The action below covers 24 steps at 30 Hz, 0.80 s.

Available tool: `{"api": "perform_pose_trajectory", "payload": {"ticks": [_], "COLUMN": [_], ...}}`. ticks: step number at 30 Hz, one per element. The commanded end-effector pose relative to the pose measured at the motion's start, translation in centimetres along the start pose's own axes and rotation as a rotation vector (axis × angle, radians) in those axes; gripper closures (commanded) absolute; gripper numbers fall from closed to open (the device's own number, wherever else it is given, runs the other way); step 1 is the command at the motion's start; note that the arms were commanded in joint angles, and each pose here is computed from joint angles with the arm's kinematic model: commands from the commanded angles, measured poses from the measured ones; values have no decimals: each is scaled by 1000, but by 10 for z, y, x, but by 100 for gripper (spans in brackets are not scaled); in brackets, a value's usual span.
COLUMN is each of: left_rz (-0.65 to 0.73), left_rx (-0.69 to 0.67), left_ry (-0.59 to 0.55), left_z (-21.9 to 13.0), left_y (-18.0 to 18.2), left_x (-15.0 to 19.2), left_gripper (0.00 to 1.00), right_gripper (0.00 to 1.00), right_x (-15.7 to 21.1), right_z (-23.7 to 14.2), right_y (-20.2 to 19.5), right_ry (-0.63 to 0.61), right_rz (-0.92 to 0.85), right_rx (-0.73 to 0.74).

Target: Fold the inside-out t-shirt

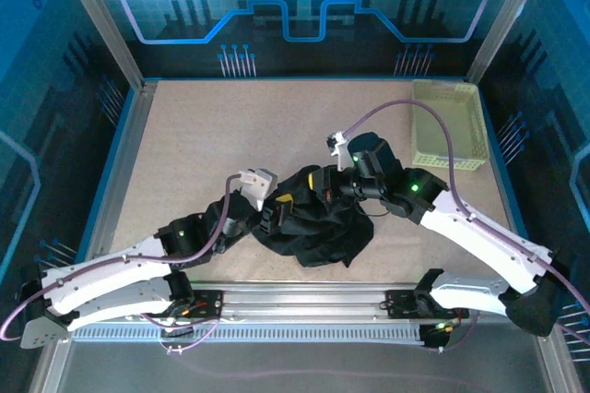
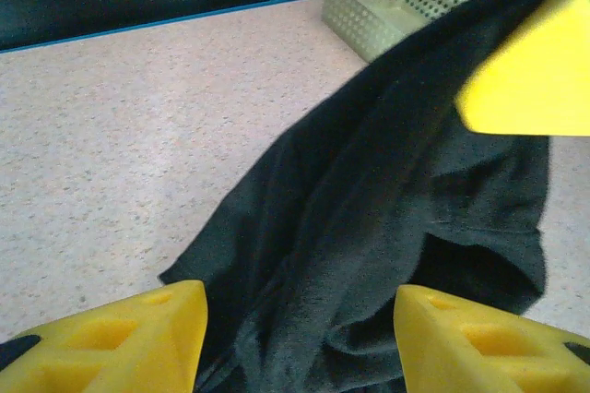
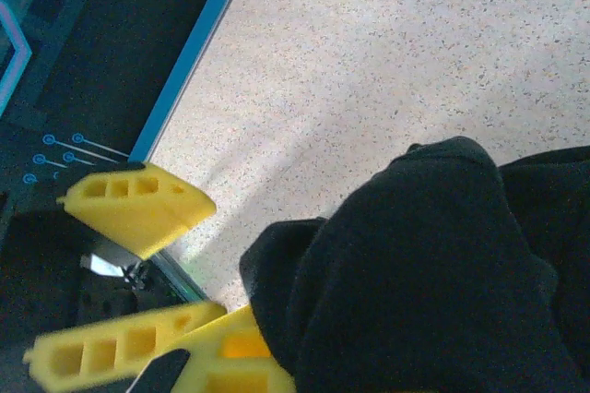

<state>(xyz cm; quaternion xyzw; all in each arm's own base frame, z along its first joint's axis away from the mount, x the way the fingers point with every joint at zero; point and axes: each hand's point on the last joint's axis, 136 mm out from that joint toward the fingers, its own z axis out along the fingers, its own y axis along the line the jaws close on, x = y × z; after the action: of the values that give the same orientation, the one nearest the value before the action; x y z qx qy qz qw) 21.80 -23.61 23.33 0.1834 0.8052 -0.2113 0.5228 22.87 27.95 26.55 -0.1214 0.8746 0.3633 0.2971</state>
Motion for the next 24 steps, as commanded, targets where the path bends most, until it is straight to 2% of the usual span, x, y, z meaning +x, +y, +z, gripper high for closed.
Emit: {"api": "perform_pose_trajectory", "payload": {"ticks": [1, 4, 6, 8, 11, 12, 14, 18, 21, 24], "left_rz": [17, 2, -13, -23, -65, -89, -152, -197, -172, -112], "left_rx": [111, 135, 131, 107, 73, 67, 29, 60, 141, 305], "left_ry": [11, 17, 7, -4, 1, 4, 18, 5, 8, 25], "left_z": [8, 18, 25, 34, 50, 55, 66, 75, 77, 70], "left_y": [-24, -34, -36, -34, -26, -23, -8, -2, -14, -40], "left_x": [4, 1, 1, 1, 3, 3, 5, 0, -4, -1], "left_gripper": [43, 41, 34, 22, 20, 23, 34, 51, 71, 89], "right_gripper": [100, 100, 100, 100, 100, 100, 100, 100, 100, 100], "right_x": [-17, -17, -15, -13, -9, -8, -6, -2, 1, 0], "right_z": [-3, -3, -4, -4, -4, -5, -7, -8, -8, -9], "right_y": [13, 16, 17, 20, 25, 26, 28, 23, 12, -18], "right_ry": [-37, -40, -38, -32, -26, -26, -27, -26, -20, -22], "right_rz": [33, 28, 24, 20, 12, 8, 3, 12, 23, 80], "right_rx": [-44, -41, -34, -41, -58, -64, -72, -58, -16, 94]}}
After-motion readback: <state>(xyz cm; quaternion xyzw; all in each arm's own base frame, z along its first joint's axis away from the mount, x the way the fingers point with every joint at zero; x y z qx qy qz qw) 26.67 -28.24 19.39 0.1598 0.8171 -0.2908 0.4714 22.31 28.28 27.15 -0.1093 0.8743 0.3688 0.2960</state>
